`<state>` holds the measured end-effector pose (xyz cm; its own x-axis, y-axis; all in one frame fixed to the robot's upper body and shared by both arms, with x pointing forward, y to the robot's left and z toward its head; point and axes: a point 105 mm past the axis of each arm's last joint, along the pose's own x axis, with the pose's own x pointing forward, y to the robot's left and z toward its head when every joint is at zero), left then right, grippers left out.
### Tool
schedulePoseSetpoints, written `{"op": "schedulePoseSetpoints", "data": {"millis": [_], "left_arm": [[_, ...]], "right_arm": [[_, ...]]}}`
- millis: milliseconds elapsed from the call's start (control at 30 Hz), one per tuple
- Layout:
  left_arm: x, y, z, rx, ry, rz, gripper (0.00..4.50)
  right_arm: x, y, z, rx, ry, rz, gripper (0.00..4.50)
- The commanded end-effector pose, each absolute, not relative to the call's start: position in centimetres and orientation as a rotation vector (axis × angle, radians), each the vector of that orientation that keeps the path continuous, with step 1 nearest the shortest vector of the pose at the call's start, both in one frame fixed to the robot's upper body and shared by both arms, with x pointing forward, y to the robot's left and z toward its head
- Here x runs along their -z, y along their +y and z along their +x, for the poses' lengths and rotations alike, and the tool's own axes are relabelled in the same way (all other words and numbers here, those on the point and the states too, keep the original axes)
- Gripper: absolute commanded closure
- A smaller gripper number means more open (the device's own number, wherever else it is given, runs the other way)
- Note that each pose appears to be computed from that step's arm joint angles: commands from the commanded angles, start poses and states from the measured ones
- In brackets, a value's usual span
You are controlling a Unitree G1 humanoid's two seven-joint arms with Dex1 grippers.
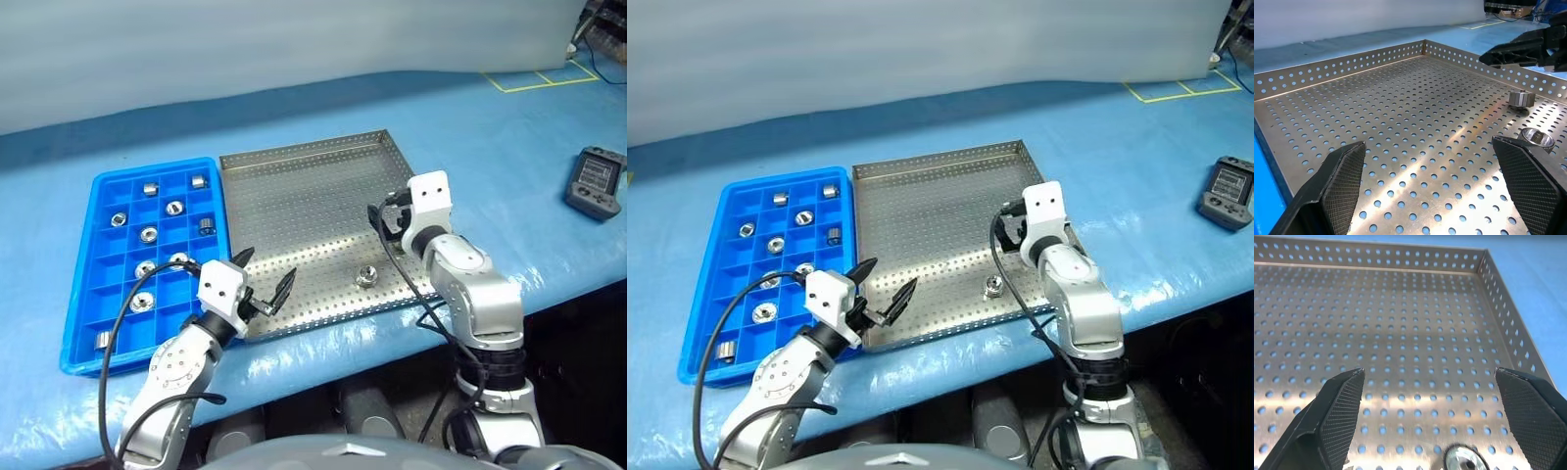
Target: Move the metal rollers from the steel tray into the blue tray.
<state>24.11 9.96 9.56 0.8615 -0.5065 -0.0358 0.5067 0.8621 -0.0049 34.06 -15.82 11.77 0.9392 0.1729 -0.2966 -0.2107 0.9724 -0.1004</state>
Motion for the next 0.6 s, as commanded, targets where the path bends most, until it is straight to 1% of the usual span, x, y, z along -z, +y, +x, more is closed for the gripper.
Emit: {"op": "schedulePoseSetpoints", "data": {"millis": [33,233,367,533,600], "left_arm": [[-10.5,9.6,24.0,0.548,-0.001,-0.009,0.00],[-10.4,9.5,24.0,0.551,-0.001,-0.009,0.00],[-10.4,9.4,24.0,0.559,-0.003,-0.006,0.00],[-10.5,9.5,24.0,0.561,-0.008,0.001,0.00],[-10.6,9.6,24.1,0.554,-0.009,0.004,0.00]], "right_arm": [[-12.4,-16.0,33.4,-0.208,0.277,-0.140,0.02],[-10.8,-17.4,33.6,-0.137,0.309,-0.111,0.02],[-9.0,-17.4,33.9,-0.123,0.350,0.003,0.02],[-7.4,-16.6,34.4,-0.136,0.395,0.027,0.02],[-7.1,-16.6,34.5,-0.123,0.405,0.031,0.42]]}}
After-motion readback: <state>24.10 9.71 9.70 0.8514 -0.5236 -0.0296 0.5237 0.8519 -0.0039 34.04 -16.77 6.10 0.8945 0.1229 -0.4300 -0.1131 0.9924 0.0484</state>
